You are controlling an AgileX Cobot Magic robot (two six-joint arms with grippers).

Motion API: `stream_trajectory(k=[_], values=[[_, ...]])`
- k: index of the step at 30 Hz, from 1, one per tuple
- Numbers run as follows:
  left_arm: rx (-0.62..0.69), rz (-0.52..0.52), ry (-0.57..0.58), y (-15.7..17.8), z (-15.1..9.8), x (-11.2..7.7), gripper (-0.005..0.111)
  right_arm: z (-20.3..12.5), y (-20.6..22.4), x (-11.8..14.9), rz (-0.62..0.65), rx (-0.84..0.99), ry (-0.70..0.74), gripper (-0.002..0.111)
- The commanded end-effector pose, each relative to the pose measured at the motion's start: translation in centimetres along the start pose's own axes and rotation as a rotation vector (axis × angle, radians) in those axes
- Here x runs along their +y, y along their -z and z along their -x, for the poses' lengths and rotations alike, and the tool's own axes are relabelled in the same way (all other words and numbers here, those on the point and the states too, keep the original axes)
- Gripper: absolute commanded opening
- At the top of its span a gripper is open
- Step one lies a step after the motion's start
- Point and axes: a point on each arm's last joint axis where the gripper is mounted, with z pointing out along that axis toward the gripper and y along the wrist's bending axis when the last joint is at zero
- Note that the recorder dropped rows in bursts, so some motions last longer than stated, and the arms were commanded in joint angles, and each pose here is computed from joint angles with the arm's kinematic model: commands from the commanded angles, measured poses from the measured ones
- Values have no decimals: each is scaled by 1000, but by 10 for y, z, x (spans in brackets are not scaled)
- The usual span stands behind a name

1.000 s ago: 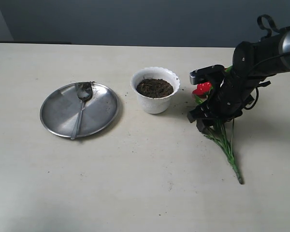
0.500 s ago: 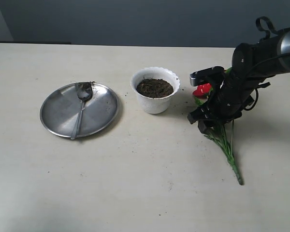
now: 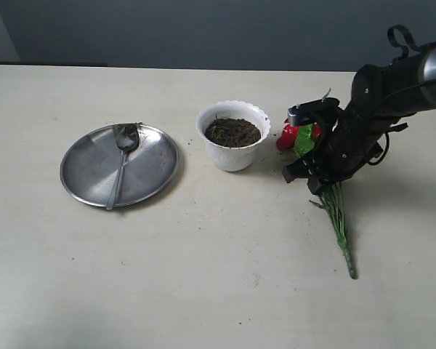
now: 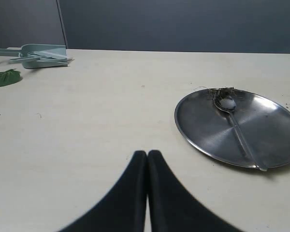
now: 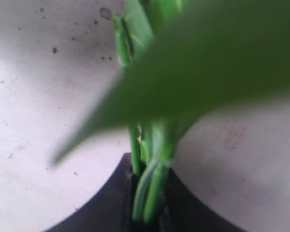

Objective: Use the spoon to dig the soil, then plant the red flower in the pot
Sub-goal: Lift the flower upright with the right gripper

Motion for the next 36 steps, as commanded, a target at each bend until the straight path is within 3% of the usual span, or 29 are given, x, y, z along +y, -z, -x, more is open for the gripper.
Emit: stream_trajectory(k=[1,11,23,28,36], values=[[-7,-6,6,0,-1,0,0,-6,-8,1,17,47,-15,-1],[-7,-6,6,0,-1,0,0,7,35,4,-2,-90,1,-1],[-7,-6,6,0,-1,0,0,25,130,11,-39,-406,22,-1],[-7,-6,6,0,-1,0,0,10,160,14,-61,-563,11,-1],[-7,-6,6,0,-1,0,0,-49,182,22,-68,-725,-41,-1]])
